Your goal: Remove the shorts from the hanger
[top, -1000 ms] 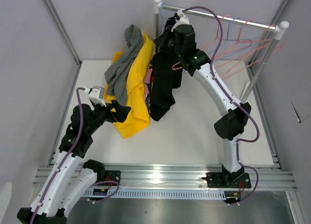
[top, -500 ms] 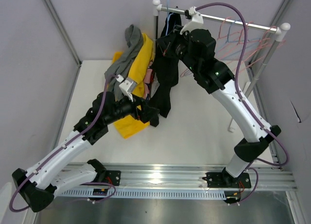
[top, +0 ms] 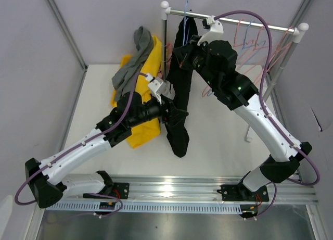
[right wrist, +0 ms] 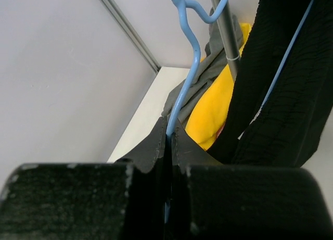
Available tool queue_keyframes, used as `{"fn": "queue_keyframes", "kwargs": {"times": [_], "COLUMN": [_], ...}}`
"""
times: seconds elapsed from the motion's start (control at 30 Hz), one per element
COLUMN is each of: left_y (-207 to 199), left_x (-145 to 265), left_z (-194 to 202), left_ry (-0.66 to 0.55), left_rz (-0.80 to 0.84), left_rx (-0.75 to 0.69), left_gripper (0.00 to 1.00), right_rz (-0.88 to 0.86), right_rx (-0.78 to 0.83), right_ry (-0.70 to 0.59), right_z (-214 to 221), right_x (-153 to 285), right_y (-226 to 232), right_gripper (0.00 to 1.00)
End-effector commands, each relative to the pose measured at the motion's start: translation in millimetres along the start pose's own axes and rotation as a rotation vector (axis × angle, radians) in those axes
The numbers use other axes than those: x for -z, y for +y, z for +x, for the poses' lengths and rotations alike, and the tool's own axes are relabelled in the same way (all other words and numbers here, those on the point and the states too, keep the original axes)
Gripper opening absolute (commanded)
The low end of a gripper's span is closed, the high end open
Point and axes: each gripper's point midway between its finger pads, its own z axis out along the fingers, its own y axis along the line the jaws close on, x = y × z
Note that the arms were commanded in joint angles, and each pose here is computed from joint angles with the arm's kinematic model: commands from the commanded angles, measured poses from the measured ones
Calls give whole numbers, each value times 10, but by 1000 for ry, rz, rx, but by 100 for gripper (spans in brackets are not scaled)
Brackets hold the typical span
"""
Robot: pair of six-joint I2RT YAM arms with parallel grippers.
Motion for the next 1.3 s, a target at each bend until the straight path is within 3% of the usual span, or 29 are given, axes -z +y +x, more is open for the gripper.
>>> {"fn": "queue_keyframes", "kwargs": {"times": [0.0, 0.1, 0.2, 0.23, 0.27, 0.53, 0.73, 0.83, 1.07, 1.1, 1.23, 1.27], "left_y": [-177, -144, -31, -4, 31, -192, -569, -442, -410, -546, -849, -899], "left_x": [-34, -85, -132, -140, -146, 85, 446, 545, 391, 302, 189, 159], "left_z": [31, 177, 188, 161, 159, 358, 1266, 1648, 1310, 1280, 1754, 1798], "left_ry": [-15, 11, 5, -1, 1, 6, 117, 170, 121, 138, 259, 242], "left_rz": [38, 8, -55, -75, -95, -84, -5, -55, -114, -56, 2, 9], "left_rx": [-23, -28, -24, -20, -20, -30, 27, 45, -78, -111, -191, -175], "left_gripper": [75, 66, 29, 3, 0, 0, 0, 0, 0, 0, 0, 0], "right_rz": [-60, -61, -61, -59, -58, -27, 12, 13, -10, 3, 47, 44], "right_rx": [-21, -20, -25, -25, -24, 8, 31, 26, -9, -7, 6, 3], "right_ry": [-228, -234, -241, -241, -243, -267, -275, -272, -261, -266, -279, -295], "right_z": [-774, -812, -849, -850, -860, -960, -1113, -1149, -1103, -1118, -1238, -1334], "right_x": [321, 339, 373, 377, 386, 394, 354, 394, 644, 658, 671, 712], "right_y": [198, 206, 208, 204, 203, 160, 62, 64, 138, 116, 32, 48], "right_gripper": [0, 0, 0, 0, 0, 0, 0, 0, 0, 0, 0, 0]}}
